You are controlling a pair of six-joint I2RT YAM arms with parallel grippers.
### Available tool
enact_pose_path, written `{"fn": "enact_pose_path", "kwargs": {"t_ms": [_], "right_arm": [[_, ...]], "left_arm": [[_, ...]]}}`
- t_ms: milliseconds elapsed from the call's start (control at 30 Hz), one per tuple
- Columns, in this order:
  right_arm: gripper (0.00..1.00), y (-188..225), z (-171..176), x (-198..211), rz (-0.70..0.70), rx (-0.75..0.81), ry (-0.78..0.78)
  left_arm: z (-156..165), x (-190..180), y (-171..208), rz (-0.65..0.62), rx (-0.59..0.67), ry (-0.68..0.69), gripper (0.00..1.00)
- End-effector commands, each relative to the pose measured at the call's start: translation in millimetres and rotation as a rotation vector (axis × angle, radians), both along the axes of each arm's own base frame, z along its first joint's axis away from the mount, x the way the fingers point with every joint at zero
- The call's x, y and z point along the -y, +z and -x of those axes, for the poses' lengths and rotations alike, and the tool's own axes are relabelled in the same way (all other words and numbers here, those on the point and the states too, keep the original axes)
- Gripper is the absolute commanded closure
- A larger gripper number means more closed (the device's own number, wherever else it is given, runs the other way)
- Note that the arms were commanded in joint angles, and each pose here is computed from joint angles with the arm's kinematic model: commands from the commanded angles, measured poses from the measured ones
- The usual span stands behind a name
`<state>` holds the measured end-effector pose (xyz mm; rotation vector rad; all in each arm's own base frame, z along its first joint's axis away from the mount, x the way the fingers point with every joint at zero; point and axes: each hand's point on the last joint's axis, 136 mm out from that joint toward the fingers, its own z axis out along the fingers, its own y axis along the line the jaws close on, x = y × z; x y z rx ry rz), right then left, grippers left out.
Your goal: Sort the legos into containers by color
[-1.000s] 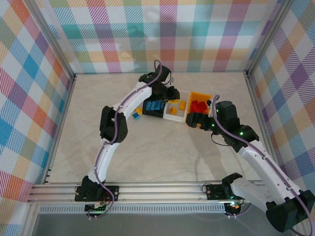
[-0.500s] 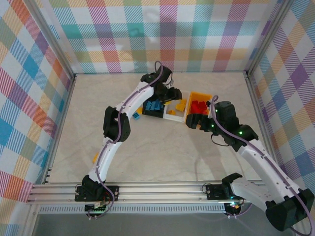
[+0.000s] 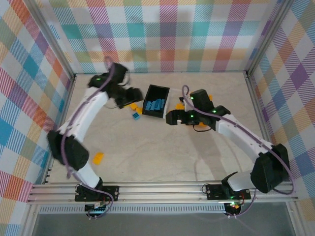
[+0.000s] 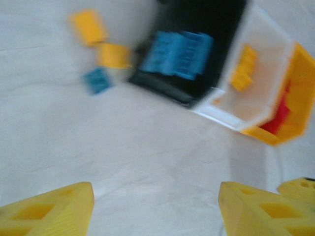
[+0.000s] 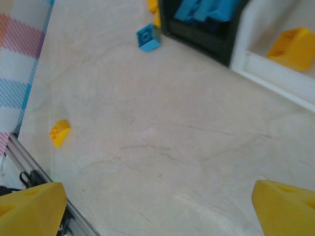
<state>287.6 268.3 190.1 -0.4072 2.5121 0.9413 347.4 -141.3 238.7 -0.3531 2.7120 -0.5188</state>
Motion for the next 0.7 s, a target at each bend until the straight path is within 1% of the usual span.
{"fn": "enact_pose_path", "kwargs": {"t_ms": [0, 67, 133, 200, 300, 467, 567, 667], "right_arm": [[0.03, 11, 1, -34, -0.044, 0.041, 0.111], [0.03, 4, 4, -46, -0.036, 0.034, 0.139], [0.03, -6, 9, -56, -0.025, 0.017, 0.164], [0.03, -16, 15, -64, -0.015, -0.002, 0.183], [0.02, -30, 25, -71, 0.001, -0.029, 0.205], [0.02, -47, 40, -71, 0.023, -0.063, 0.22], [0.02, -50, 44, -65, 0.034, -0.067, 0.214], [0.01, -51, 47, -58, 0.054, -0.056, 0.213]], "left_arm": [[57, -54, -36, -0.135, -0.173, 0.154, 0.27], [84, -79, -48, -0.138, -0.233, 0.244, 0.25], [103, -95, -58, -0.121, -0.279, 0.316, 0.23], [118, -107, -67, -0.104, -0.323, 0.384, 0.21], [130, -125, -82, -0.087, -0.377, 0.473, 0.16], [133, -145, -107, -0.063, -0.437, 0.571, 0.09], [131, -154, -127, -0.086, -0.474, 0.589, 0.07], [128, -159, -145, -0.099, -0.519, 0.598, 0.03]]}}
